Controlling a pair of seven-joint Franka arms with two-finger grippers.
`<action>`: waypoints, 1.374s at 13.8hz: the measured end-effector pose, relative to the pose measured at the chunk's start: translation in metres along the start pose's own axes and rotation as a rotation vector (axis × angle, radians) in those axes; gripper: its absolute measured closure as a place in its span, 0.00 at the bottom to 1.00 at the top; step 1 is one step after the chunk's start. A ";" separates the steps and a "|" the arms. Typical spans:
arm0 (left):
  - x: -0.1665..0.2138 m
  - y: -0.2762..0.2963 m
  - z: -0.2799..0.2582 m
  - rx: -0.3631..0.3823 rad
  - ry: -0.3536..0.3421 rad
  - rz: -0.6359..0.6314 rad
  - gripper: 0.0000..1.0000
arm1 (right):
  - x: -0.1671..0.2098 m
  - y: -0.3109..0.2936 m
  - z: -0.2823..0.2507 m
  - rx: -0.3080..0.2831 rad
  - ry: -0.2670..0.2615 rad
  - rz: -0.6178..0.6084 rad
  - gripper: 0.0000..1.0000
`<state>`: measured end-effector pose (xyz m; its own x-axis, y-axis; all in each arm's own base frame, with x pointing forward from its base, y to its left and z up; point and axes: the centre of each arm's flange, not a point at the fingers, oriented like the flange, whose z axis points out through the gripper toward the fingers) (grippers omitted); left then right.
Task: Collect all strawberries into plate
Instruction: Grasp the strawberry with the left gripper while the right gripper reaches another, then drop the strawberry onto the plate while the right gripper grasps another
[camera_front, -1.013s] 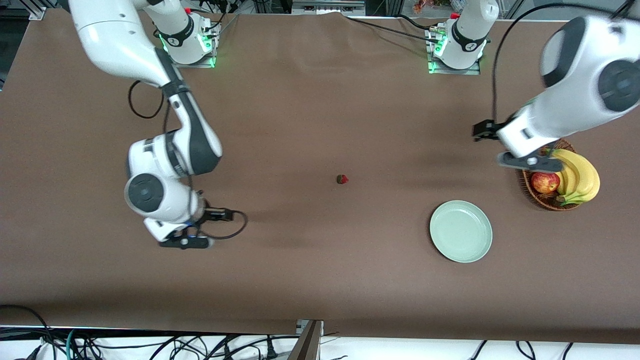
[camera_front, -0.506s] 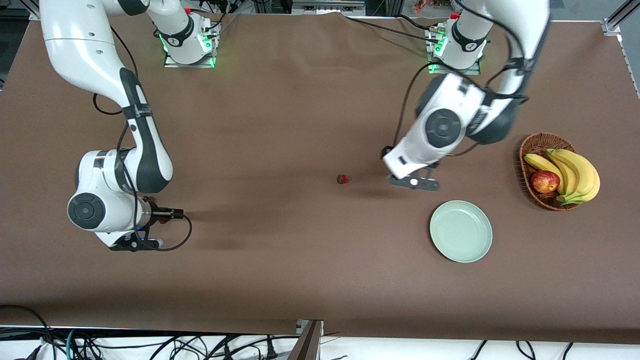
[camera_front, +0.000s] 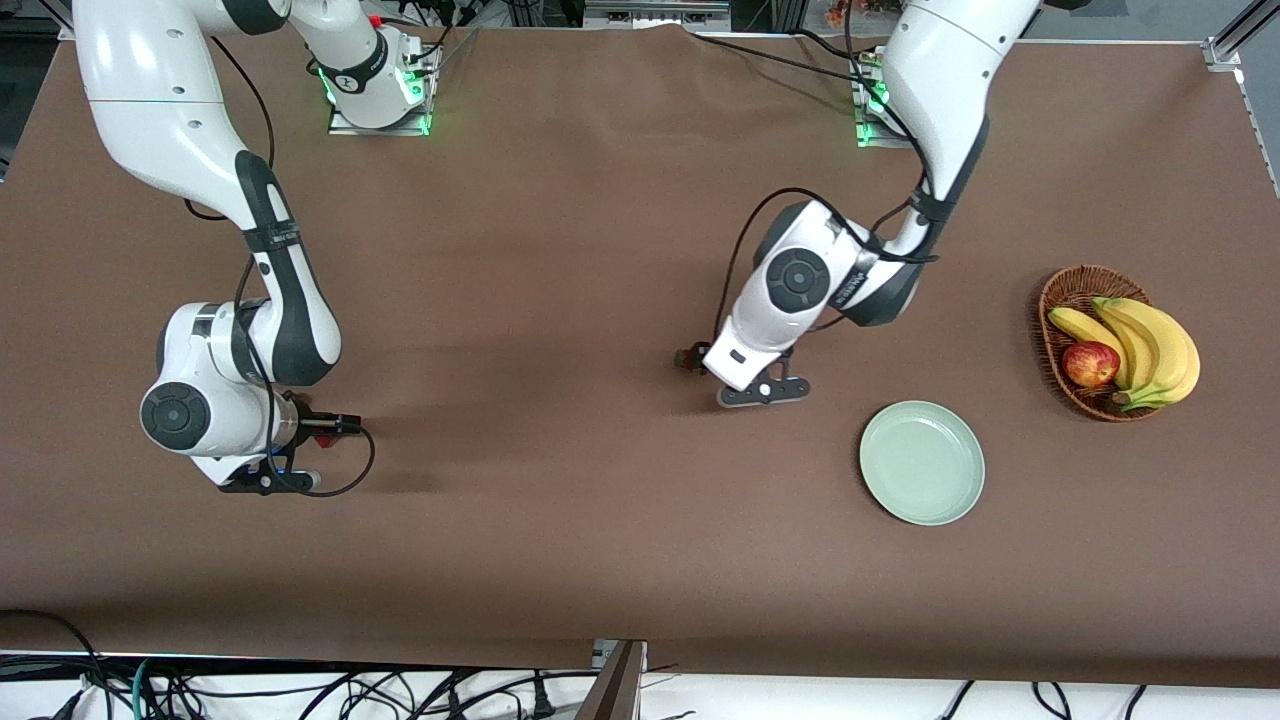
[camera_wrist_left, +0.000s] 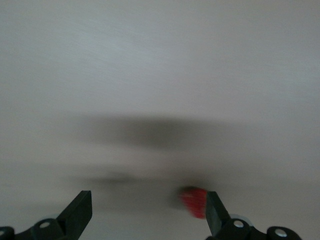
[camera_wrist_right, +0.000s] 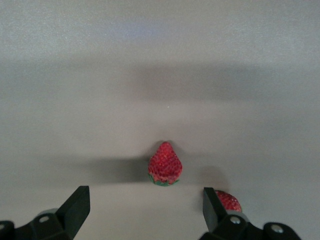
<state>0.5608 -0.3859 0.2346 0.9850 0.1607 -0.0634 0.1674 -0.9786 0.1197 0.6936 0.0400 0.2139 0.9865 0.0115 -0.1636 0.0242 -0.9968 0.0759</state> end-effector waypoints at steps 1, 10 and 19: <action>-0.011 0.018 0.007 -0.005 0.000 0.001 0.00 | 0.000 0.000 0.002 0.000 0.006 0.000 0.00; -0.048 0.052 0.066 0.098 0.022 0.029 0.09 | -0.006 0.004 0.031 0.002 0.052 0.005 0.01; -0.036 0.049 0.061 0.114 0.062 0.049 0.68 | -0.005 0.016 0.032 0.005 0.056 0.016 0.24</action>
<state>0.5306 -0.4480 0.1820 0.9931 0.1170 0.0018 0.1170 -0.9931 0.0073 0.6834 0.0212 0.1844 0.9943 -0.0001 -0.1069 0.0078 -0.9973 0.0735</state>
